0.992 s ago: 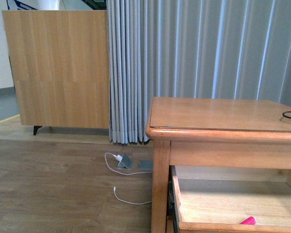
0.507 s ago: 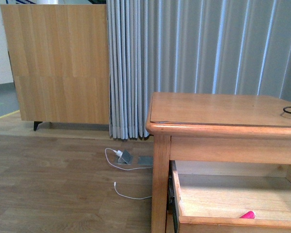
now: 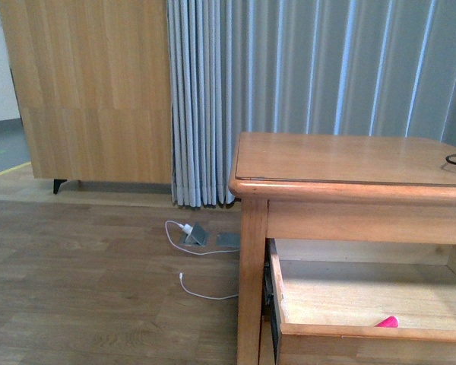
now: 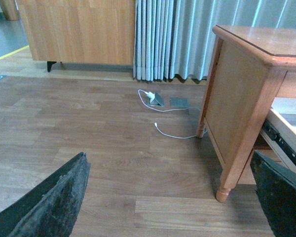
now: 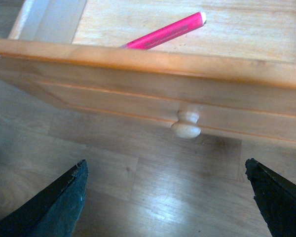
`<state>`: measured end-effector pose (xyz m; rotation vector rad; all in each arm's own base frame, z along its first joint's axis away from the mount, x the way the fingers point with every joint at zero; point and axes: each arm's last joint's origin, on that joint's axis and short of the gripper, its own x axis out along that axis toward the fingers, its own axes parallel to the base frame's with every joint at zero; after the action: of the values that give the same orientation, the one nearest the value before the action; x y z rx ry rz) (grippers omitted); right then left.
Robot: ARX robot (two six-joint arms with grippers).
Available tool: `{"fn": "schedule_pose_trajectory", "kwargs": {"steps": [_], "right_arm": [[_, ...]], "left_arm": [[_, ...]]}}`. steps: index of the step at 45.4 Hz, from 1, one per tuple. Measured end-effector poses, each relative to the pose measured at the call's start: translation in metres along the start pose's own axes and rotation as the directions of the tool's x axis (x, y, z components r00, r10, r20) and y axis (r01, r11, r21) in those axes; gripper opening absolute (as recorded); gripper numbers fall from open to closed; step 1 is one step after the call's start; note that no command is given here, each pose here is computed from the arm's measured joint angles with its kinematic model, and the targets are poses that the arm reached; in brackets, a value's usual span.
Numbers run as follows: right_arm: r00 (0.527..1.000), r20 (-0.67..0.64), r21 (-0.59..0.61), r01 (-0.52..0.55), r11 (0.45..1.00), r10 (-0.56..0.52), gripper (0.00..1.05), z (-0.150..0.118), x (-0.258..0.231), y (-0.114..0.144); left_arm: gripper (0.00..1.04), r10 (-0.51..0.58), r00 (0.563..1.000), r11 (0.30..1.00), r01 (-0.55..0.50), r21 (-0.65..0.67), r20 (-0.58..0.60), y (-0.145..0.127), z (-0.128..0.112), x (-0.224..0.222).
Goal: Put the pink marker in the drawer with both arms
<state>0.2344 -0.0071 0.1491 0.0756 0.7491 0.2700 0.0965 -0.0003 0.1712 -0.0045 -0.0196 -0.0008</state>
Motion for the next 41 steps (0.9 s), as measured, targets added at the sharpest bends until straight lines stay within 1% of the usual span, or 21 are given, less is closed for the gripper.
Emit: {"fn": "schedule_pose_trajectory", "kwargs": {"steps": [6, 12, 20, 35, 41], "right_arm": [[0.999, 0.026, -0.003, 0.034, 0.999, -0.034, 0.96, 0.007, 0.020, 0.000], [0.993, 0.069, 0.017, 0.093, 0.996, -0.094, 0.96, 0.019, 0.045, -0.005], [0.973, 0.164, 0.037, 0.159, 0.987, -0.163, 0.96, 0.044, 0.077, -0.017], [0.942, 0.255, 0.055, 0.210, 0.976, -0.217, 0.96, 0.070, 0.117, -0.030], [0.920, 0.327, 0.076, 0.204, 0.976, -0.218, 0.96, 0.079, 0.133, -0.034]], "left_arm": [[0.99, 0.000, 1.000, 1.000, 0.000, 0.000, 0.000, 0.000, 0.000, 0.000], [0.99, 0.000, 1.000, 1.000, 0.000, 0.000, 0.000, 0.000, 0.000, 0.000], [0.99, 0.000, 1.000, 1.000, 0.000, 0.000, 0.000, 0.000, 0.000, 0.000], [0.99, 0.000, 1.000, 1.000, 0.000, 0.000, 0.000, 0.000, 0.000, 0.000], [0.99, 0.000, 1.000, 1.000, 0.000, 0.000, 0.000, 0.000, 0.000, 0.000]]}}
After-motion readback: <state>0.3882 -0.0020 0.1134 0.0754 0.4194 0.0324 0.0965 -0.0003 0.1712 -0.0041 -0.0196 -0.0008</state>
